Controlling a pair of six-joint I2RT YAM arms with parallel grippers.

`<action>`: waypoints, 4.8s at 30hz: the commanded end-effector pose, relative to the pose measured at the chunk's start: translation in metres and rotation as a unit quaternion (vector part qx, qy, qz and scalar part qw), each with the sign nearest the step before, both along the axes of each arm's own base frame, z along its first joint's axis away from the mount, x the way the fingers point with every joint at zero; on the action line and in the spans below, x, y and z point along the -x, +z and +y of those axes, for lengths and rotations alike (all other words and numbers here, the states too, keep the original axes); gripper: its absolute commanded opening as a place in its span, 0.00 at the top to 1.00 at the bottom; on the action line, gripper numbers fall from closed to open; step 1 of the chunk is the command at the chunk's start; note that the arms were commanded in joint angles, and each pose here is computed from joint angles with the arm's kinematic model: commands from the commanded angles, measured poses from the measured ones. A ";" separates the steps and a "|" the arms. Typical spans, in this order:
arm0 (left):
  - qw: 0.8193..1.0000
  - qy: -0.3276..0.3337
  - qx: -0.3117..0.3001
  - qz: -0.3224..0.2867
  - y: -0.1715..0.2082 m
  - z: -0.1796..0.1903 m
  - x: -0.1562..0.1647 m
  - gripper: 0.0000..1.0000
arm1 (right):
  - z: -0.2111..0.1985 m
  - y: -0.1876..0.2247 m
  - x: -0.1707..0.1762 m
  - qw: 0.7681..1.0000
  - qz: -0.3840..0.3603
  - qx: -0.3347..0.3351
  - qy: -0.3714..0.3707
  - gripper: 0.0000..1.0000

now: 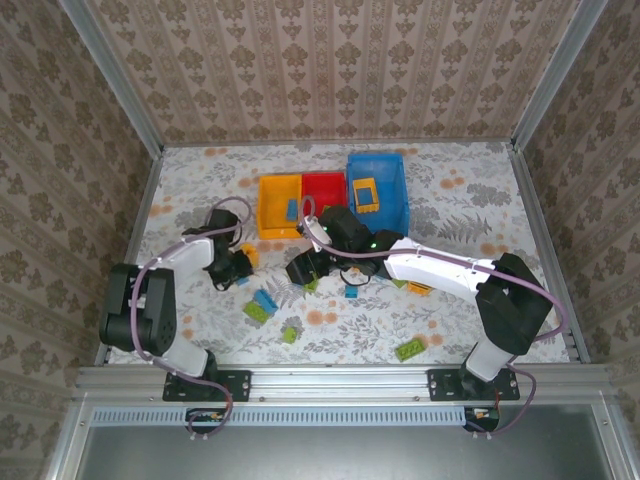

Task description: Sort the legos into containers by color

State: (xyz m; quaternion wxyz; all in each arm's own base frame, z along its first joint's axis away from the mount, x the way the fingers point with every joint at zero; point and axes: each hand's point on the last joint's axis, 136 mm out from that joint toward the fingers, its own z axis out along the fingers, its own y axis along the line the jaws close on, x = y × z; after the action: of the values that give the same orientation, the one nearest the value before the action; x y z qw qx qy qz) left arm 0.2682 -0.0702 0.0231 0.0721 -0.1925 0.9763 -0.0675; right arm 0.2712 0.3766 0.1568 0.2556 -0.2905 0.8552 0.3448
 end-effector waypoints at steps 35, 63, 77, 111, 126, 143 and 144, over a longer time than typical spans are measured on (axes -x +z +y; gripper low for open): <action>0.976 -0.213 -0.053 -0.009 0.051 -0.115 -0.152 0.64 | -0.098 0.059 -0.065 0.969 -0.037 -0.080 -0.232 0.26; 0.906 -0.333 0.071 -0.251 0.180 -0.185 -0.052 0.39 | -0.293 -0.032 -0.003 0.809 0.180 0.113 -0.548 0.28; 0.825 -0.424 0.146 -0.343 0.214 -0.246 0.010 0.35 | -0.312 -0.101 -0.050 0.675 0.287 0.021 -0.680 0.27; 0.801 -0.441 0.109 -0.390 0.256 -0.280 0.004 0.35 | -0.284 0.006 -0.112 0.817 0.062 0.046 -0.571 0.74; 0.809 -0.437 0.086 -0.383 0.254 -0.270 0.003 0.35 | -0.198 -0.039 -0.184 0.873 0.087 0.111 -0.466 0.68; 0.777 -0.543 0.091 -0.307 0.202 -0.268 0.050 0.35 | -0.206 -0.019 -0.180 0.865 0.099 0.116 -0.478 0.44; 0.770 -0.555 0.093 -0.301 0.199 -0.270 0.055 0.35 | -0.208 -0.010 -0.179 0.865 0.092 0.113 -0.481 0.43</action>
State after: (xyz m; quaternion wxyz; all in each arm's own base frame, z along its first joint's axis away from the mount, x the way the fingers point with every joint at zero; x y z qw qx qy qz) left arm 0.2365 -0.3380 0.2277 0.3185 0.3523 0.8480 -0.2351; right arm 0.4519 0.1744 0.1010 0.2440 0.1600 0.9515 0.0977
